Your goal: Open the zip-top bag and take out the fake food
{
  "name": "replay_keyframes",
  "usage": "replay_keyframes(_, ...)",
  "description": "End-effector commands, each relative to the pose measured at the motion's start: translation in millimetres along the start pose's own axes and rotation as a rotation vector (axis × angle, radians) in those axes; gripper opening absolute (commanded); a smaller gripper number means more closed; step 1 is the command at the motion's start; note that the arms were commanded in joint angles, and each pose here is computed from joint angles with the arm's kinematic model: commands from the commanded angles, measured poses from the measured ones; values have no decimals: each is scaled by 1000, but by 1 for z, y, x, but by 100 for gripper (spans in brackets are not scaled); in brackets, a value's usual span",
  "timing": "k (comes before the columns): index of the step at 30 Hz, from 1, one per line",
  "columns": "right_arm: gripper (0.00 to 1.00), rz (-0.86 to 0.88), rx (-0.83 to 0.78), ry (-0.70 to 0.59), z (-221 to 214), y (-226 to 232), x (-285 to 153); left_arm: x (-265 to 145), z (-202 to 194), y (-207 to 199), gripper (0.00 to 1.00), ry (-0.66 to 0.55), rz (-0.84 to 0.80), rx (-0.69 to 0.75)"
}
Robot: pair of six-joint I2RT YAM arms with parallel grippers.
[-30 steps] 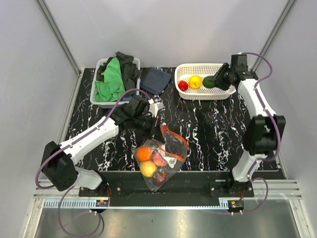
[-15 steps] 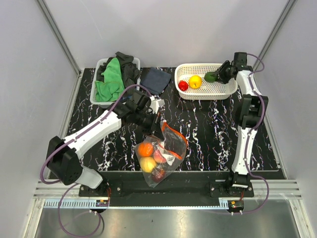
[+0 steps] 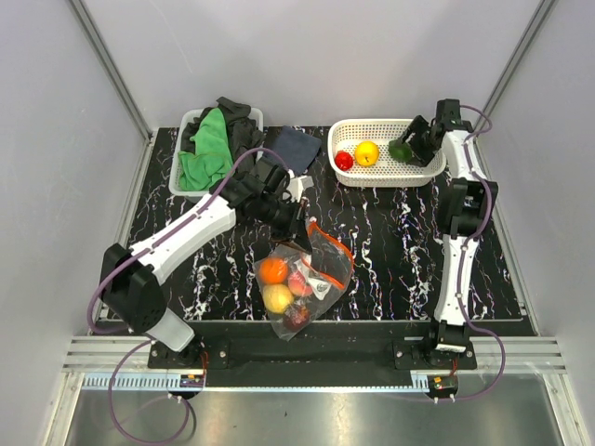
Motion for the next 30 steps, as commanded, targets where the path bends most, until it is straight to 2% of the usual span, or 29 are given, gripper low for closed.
replay_keyframes(1,82,-14,-50,-61,4,40,-86,-5,17,-15,0,-44,-28,25)
replay_keyframes(5,83,-11,-120,-65,-26,60,-129,-2,21,-16,0,-43,-23,16)
replay_keyframes(9,82,67,-220,8,-102,85,-165,0,24,-15,0,-52,-11,13)
replay_keyframes(10,76,159,-276,36,-124,103,-167,0,25,-15,0,-55,-10,12)
replay_keyframes(12,70,242,-309,104,-172,102,-180,1,25,-15,0,-55,-10,14)
replay_keyframes(13,63,338,-342,120,-188,111,-184,2,25,-14,0,-53,-6,17)
replay_keyframes(14,57,366,-366,177,-220,112,-191,2,25,-13,0,-55,-2,16)
replay_keyframes(16,50,408,-375,228,-249,111,-200,1,25,-12,0,-61,4,23)
replay_keyframes(17,49,415,-376,290,-275,103,-198,2,25,-12,0,-61,5,22)
replay_keyframes(23,48,532,-390,351,-325,90,-224,2,26,-17,0,-51,-36,-6)
replay_keyframes(30,48,556,-410,384,-334,99,-222,3,25,-24,0,-48,-92,-46)
Point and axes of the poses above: each gripper's point midway between its finger pads, its own x axis out along the fingers, its own y axis along the line the jaws close on, z = x × y, the point moved 10 cm from there along -x, back along the fingers, and after that the axes turned 11 degrees about -x, right-handed, at the moved point
